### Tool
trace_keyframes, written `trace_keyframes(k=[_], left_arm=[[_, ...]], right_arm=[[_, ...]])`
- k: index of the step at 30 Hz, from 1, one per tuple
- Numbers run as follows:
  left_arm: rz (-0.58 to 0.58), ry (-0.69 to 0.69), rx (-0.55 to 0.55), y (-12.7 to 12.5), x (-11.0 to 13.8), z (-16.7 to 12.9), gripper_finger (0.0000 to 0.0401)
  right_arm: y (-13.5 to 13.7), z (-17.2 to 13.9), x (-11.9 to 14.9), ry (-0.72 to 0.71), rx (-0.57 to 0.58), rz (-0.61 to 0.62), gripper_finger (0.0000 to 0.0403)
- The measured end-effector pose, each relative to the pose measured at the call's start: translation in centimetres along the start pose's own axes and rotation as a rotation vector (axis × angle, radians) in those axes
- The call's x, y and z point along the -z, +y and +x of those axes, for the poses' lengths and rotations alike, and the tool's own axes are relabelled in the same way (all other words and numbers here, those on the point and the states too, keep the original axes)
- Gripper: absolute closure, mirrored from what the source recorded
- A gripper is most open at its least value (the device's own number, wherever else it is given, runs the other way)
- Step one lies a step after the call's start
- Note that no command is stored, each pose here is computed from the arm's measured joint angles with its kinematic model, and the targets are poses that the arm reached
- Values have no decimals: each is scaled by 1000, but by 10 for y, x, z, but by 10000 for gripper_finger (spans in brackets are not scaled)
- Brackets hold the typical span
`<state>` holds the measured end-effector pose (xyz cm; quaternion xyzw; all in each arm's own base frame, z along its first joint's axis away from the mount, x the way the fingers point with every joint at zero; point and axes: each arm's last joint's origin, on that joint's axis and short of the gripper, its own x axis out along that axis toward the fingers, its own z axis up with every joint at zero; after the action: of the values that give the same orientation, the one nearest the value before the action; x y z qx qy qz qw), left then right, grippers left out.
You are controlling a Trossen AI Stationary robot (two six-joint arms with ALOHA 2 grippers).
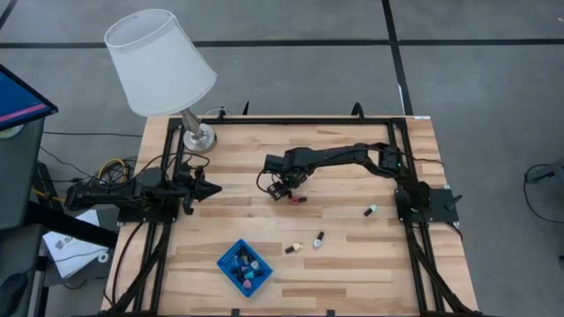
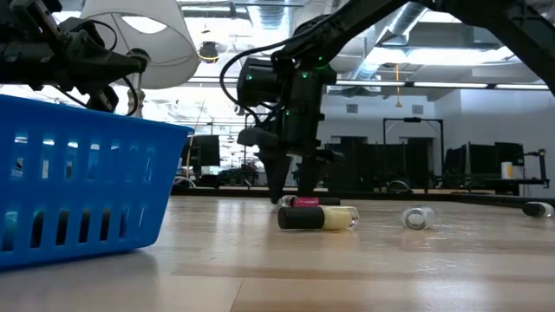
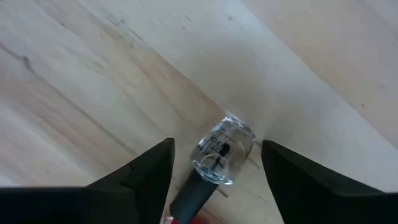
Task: Pick & Place Nail Polish
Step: Put the transparent nail polish bottle in the blue bin
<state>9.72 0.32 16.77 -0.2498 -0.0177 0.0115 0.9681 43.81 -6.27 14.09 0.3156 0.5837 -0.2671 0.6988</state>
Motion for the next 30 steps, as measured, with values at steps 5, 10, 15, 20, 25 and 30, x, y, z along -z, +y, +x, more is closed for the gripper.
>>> trace_keyframes(k=[5, 10, 15, 20, 25, 30], left_arm=[[0, 0, 0, 0, 0, 0, 400], [0, 0, 0, 0, 0, 0, 400], [0, -1, -1, 0, 0, 0, 400], [0, -1, -1, 0, 0, 0, 400], [0, -1, -1, 0, 0, 0, 400], [0, -1, -1, 0, 0, 0, 400]], right_arm=[[-2, 0, 0, 6, 10, -3, 221], [-2, 1, 0, 4, 11, -11, 273], [-1, 1, -2, -6, -3, -27, 296], [-2, 1, -2, -5, -4, -30, 298], [-3, -1, -3, -4, -8, -44, 303], [1, -17, -11, -15, -12, -80, 308]])
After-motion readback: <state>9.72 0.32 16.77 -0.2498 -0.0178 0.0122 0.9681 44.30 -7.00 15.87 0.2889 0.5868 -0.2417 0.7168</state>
